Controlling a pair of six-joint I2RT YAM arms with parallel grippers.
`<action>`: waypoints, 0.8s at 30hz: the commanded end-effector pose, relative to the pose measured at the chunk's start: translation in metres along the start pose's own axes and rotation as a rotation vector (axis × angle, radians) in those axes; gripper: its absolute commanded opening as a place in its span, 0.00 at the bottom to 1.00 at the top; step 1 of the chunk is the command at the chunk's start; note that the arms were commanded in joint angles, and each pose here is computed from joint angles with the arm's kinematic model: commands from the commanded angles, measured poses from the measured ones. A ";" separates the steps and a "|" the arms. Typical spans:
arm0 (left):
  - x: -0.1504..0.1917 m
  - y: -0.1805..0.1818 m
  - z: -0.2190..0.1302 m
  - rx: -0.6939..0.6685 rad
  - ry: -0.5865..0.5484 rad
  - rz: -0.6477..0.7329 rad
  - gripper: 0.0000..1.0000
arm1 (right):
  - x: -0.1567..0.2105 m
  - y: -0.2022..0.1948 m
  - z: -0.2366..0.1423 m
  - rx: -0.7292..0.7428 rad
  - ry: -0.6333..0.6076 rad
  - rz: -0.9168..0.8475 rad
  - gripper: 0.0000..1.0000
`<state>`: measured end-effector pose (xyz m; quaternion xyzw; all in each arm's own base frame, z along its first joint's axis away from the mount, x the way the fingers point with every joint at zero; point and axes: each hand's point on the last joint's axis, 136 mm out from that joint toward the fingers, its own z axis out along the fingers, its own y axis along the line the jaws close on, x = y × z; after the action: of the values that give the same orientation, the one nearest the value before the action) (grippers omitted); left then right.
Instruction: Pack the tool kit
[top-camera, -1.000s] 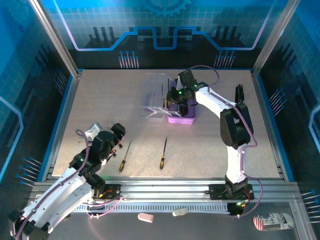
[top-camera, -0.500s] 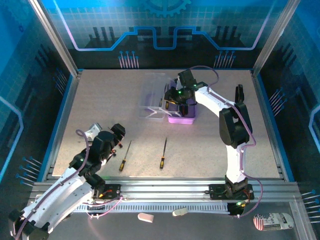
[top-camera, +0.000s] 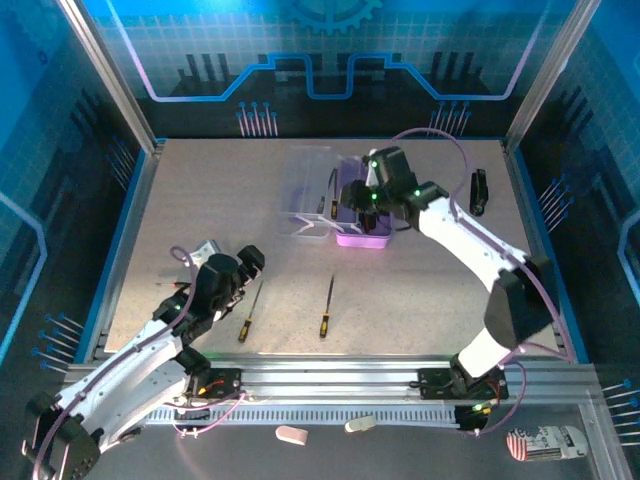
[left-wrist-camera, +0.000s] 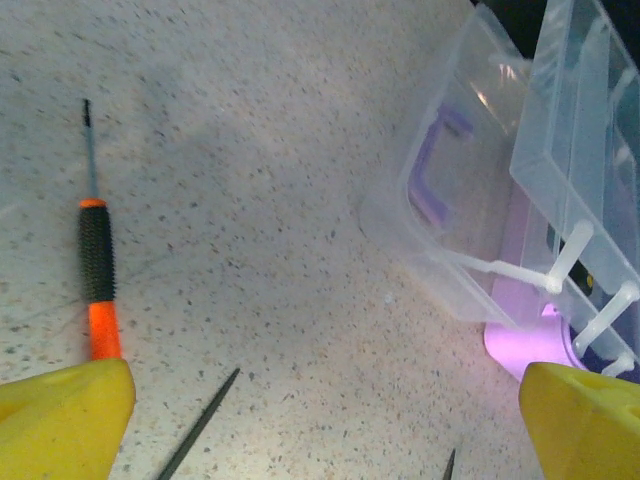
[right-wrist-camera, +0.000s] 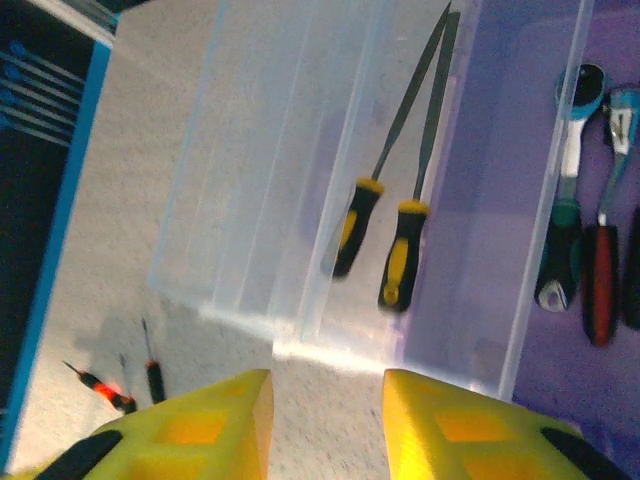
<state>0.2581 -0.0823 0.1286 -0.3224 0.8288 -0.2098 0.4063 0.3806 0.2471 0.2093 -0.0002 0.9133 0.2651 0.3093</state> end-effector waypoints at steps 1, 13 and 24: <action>0.002 -0.025 0.008 0.076 0.034 0.064 0.99 | 0.051 -0.024 0.000 0.214 -0.003 -0.132 0.37; -0.003 -0.011 0.019 -0.062 0.021 0.158 0.99 | 0.206 -0.026 0.024 0.476 0.223 -0.229 0.56; -0.003 0.006 0.007 -0.066 -0.002 0.115 0.99 | 0.262 -0.009 0.036 0.504 0.373 -0.258 0.56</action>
<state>0.2703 -0.0891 0.1306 -0.2737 0.8524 -0.1788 0.4081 0.2012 0.2987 0.0334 -0.0963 0.9806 -0.0002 0.1707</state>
